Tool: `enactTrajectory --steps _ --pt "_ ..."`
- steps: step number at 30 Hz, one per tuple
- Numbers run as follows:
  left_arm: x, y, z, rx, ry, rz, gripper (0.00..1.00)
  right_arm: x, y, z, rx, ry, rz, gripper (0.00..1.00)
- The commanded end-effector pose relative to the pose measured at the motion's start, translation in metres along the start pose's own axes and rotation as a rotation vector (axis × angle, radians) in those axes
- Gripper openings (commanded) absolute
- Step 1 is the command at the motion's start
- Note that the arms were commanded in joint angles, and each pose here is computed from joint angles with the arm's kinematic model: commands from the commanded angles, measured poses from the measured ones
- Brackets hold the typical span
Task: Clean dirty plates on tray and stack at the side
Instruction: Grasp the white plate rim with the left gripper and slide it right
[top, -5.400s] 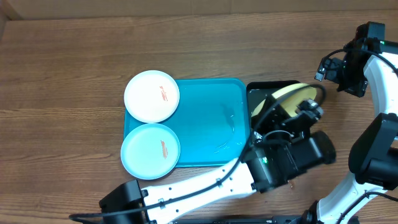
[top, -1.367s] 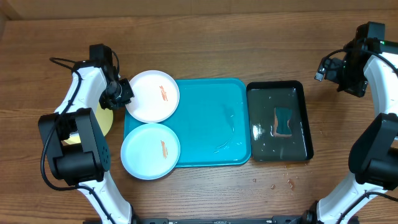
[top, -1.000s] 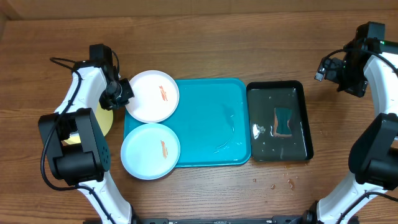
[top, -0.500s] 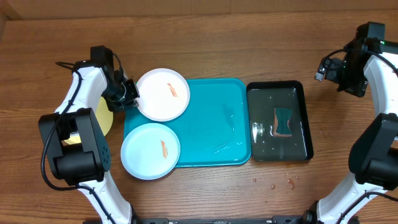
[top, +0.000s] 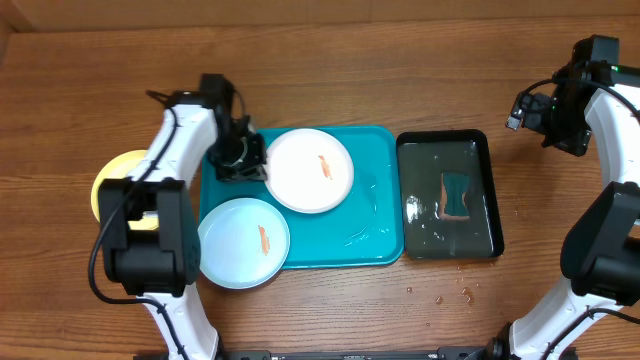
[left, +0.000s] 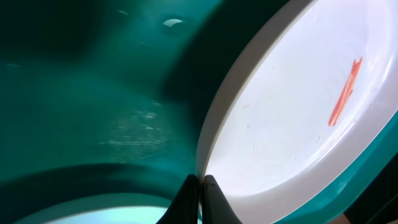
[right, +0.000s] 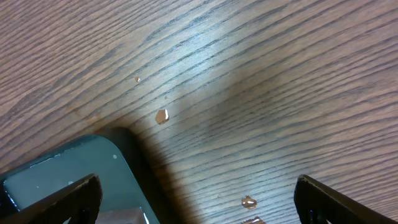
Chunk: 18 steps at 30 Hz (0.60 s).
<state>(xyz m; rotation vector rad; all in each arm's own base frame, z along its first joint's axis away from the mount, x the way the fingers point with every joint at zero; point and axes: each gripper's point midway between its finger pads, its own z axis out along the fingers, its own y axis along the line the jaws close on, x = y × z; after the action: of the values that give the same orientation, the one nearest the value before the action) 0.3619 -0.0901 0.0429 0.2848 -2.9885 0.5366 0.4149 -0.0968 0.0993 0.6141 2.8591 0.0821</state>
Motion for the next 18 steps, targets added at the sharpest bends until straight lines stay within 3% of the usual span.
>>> enactTrajectory --steps 1,18 --pt "0.005 -0.028 -0.009 0.024 -0.019 0.035 0.04 -0.006 0.001 -0.011 -0.007 -0.033 0.004 1.00" --pt "0.033 -0.055 0.014 -0.164 -0.014 0.070 0.04 -0.006 0.001 -0.011 -0.007 -0.033 0.004 1.00"
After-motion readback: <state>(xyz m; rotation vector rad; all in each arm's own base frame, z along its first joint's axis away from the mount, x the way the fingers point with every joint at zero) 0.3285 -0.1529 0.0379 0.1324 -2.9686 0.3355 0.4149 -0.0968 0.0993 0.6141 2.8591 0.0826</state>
